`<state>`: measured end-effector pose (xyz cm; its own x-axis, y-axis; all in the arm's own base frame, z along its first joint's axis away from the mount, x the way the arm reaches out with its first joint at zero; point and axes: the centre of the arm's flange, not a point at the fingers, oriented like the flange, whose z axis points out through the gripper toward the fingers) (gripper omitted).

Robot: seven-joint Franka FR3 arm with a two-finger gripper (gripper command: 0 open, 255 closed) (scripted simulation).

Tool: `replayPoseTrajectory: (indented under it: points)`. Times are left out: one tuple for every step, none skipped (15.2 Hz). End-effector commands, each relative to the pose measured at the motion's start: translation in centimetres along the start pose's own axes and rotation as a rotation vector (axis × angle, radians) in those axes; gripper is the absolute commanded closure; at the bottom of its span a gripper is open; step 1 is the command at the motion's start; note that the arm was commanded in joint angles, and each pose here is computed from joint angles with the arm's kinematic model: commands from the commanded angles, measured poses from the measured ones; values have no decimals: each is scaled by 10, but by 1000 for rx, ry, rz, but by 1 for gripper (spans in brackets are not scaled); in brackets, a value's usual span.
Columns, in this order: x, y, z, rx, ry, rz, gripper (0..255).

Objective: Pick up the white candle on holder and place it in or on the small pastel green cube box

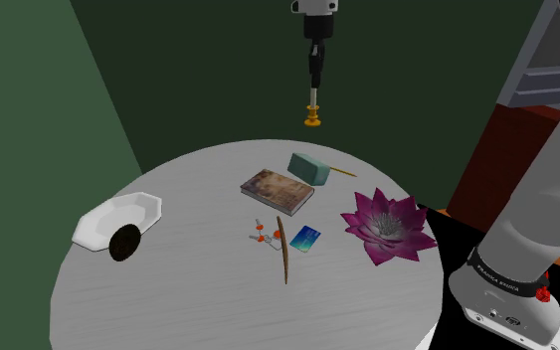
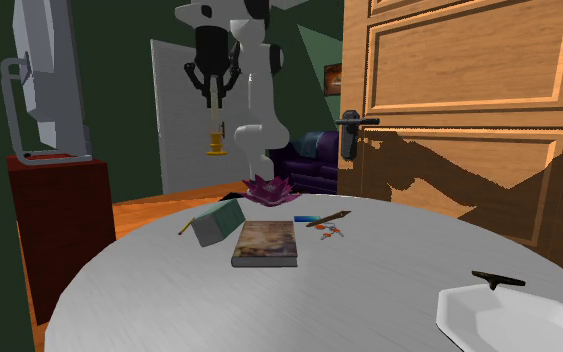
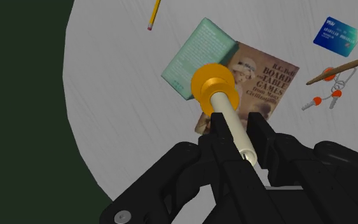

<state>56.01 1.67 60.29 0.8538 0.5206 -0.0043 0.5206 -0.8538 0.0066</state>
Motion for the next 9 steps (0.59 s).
replayPoseTrajectory:
  points:
    - [-5,9,1,0,0,-1,255]
    - [-6,9,6,0,0,-1,255]
    - [-5,9,11,0,0,-1,255]
    - [-5,9,16,0,0,-1,255]
    - [-5,9,22,0,0,-1,255]
    - [-5,9,27,0,0,-1,255]
    - [-5,9,32,0,0,-1,255]
    - [-5,9,38,0,0,-1,255]
    - [-5,9,43,0,0,-1,255]
